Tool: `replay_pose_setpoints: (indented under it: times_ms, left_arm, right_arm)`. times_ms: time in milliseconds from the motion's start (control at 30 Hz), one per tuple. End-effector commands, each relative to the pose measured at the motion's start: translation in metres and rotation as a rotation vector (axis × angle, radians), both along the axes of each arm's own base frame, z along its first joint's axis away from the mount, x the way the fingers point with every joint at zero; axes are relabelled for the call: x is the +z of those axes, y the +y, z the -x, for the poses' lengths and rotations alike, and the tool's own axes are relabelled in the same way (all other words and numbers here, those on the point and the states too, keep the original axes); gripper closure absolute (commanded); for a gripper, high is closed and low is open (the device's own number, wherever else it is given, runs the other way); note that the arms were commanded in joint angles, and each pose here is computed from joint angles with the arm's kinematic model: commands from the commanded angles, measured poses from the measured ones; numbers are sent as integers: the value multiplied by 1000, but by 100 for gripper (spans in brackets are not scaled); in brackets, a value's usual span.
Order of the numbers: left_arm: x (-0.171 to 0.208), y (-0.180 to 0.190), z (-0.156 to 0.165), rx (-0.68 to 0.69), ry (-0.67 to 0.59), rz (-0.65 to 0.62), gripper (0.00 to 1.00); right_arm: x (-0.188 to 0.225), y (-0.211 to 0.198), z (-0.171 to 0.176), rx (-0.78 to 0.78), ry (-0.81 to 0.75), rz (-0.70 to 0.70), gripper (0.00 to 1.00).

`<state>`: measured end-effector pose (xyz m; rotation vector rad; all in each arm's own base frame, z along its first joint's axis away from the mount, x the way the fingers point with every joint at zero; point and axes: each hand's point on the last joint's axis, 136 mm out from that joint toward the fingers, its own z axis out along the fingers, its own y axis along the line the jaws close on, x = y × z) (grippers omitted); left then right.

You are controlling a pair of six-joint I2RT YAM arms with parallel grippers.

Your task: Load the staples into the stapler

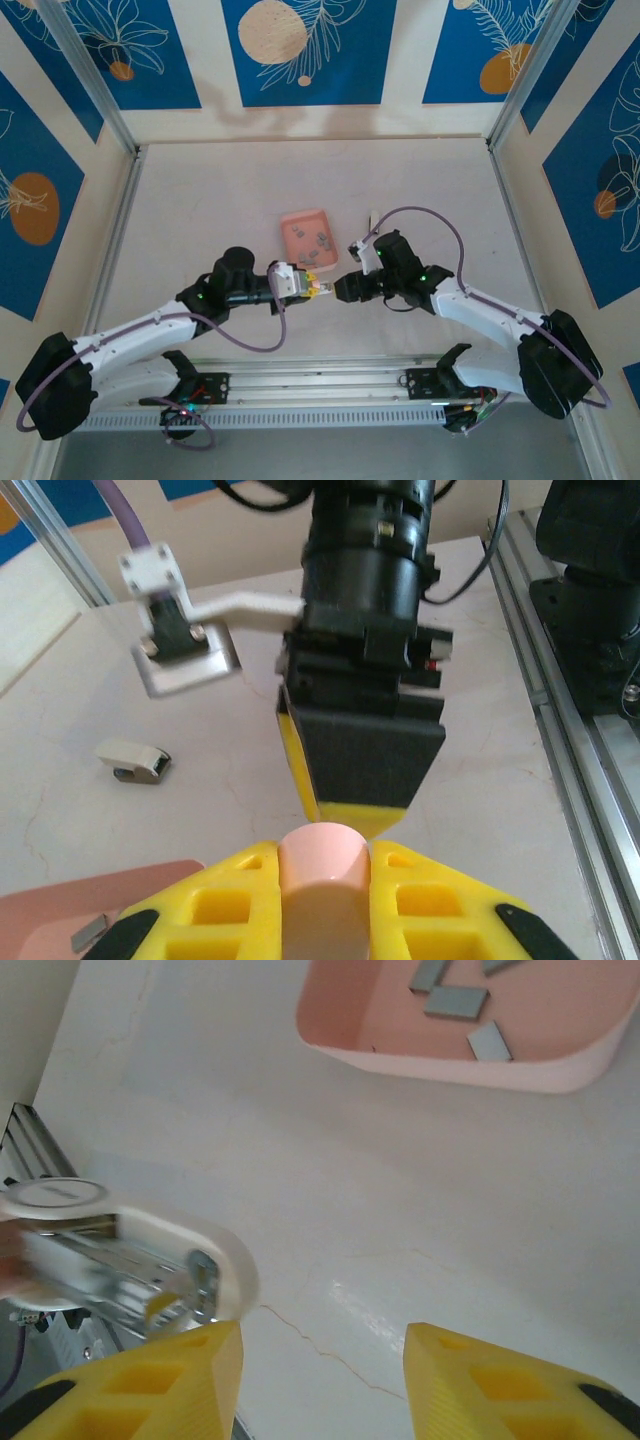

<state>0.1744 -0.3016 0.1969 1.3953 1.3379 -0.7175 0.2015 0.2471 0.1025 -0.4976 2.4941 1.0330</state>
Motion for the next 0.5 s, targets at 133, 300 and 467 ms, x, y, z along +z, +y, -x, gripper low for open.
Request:
replay_pose_setpoints:
  times_ms: [133, 300, 467]
  left_arm:
    - [36, 13, -6, -6, 55, 181, 86]
    - [42, 25, -14, 71, 7, 209, 90]
    - [36, 19, -8, 30, 25, 165, 89]
  right_arm:
    - [4, -5, 3, 4, -61, -9, 50]
    - [31, -8, 3, 52, -255, -43, 45]
    - [72, 8, 18, 288, -637, -110, 42]
